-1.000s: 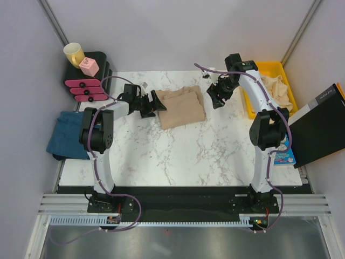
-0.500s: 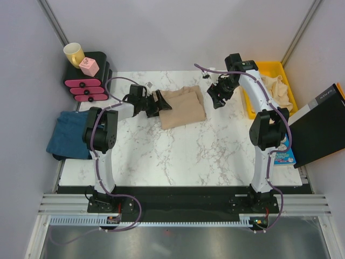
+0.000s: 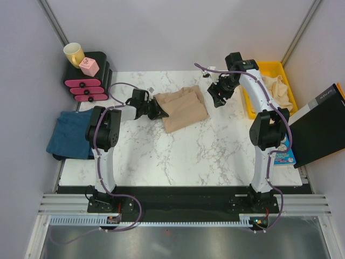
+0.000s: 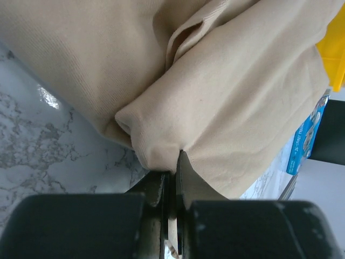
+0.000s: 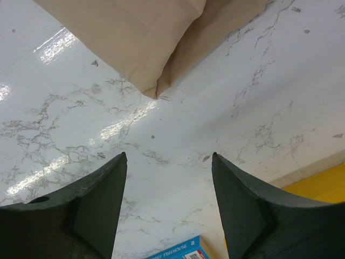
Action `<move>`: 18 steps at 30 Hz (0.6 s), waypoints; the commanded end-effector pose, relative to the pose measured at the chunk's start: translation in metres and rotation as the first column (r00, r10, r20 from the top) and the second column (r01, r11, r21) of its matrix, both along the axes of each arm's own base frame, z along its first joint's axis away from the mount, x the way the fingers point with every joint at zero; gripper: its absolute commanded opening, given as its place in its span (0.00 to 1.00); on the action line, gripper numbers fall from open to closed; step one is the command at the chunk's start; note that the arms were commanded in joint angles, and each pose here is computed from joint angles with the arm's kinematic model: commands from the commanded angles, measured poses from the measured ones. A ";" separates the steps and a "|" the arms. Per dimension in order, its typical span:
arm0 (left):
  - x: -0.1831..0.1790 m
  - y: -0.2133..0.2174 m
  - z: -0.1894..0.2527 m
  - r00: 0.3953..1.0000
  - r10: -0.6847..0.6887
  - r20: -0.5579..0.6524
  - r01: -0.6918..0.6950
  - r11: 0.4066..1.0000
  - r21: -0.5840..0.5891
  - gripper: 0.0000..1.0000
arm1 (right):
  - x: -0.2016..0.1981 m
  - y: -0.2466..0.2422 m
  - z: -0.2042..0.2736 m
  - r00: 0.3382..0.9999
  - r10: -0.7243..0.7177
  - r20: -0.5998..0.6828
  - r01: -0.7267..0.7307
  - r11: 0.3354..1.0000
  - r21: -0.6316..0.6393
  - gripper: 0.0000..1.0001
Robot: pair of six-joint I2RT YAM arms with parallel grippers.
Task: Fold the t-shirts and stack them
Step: Neatly place the folded tshirt to the corner
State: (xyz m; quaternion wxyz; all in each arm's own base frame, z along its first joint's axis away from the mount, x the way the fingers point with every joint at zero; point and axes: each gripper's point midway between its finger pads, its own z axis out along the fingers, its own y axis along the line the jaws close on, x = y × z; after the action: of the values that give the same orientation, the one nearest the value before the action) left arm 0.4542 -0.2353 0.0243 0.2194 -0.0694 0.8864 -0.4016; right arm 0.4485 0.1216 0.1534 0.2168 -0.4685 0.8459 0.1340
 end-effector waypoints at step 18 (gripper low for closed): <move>-0.006 0.081 0.083 0.953 -0.294 0.069 0.238 0.872 0.428 0.02 | 0.001 0.003 0.041 0.992 0.034 0.119 -0.036 0.999 0.018 0.71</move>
State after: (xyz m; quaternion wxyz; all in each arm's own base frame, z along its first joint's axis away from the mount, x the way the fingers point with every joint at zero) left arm 0.4660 -0.1844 0.0734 0.2239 0.0718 0.9296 -0.2840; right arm 0.4476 0.1216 0.1595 0.2234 -0.4741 0.8415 0.1309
